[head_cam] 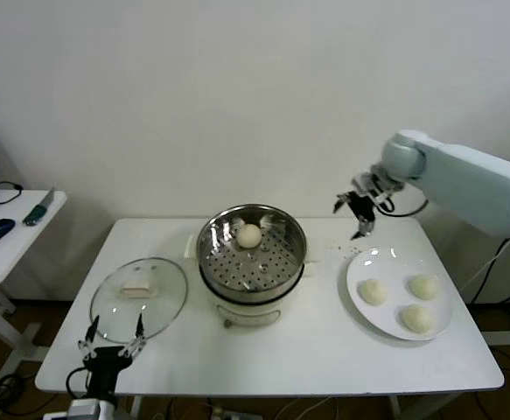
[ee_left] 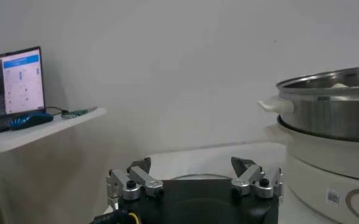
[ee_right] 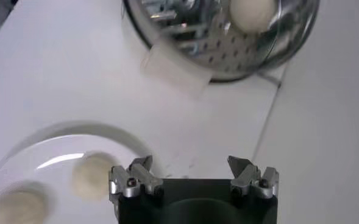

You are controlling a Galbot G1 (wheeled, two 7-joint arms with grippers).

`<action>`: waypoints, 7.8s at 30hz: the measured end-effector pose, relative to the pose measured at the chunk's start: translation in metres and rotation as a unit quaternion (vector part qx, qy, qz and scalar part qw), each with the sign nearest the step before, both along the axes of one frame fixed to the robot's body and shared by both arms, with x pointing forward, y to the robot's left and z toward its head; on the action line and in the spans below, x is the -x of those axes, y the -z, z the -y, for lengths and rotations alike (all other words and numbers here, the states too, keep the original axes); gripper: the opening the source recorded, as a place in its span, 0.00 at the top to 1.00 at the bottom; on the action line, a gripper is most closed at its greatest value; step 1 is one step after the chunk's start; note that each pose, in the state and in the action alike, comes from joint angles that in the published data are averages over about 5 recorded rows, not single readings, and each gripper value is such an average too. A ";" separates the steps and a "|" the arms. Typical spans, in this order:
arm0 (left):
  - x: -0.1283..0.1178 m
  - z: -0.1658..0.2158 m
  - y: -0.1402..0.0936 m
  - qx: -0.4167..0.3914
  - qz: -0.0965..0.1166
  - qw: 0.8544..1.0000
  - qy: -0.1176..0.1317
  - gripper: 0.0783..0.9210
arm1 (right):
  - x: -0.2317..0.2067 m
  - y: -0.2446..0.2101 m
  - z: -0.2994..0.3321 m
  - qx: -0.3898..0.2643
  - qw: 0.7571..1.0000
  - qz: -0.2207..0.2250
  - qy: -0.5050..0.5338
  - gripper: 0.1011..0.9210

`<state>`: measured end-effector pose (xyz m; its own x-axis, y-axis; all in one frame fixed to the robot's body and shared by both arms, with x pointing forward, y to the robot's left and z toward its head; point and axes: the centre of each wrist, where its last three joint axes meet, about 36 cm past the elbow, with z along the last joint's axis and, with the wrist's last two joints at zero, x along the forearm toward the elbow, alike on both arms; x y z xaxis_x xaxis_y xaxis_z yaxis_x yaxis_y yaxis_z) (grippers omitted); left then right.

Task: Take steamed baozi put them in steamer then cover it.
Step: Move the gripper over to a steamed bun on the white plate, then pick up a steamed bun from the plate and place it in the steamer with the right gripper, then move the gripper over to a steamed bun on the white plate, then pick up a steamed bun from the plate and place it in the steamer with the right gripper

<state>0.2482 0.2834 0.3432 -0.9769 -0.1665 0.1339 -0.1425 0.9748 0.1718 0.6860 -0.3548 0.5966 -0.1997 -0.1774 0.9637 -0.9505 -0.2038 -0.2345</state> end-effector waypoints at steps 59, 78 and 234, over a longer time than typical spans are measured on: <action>-0.009 -0.012 0.003 -0.016 0.000 1.000 -0.008 0.12 | 0.005 0.122 0.041 0.004 0.993 -0.073 0.095 0.26; -0.001 0.009 0.006 -0.017 -0.006 1.000 0.015 0.12 | -0.046 -0.082 -0.061 -0.055 0.997 0.012 0.061 0.25; 0.022 0.001 0.014 -0.041 -0.058 0.997 0.004 0.12 | 0.045 0.093 0.054 0.112 0.990 -0.087 -0.017 0.28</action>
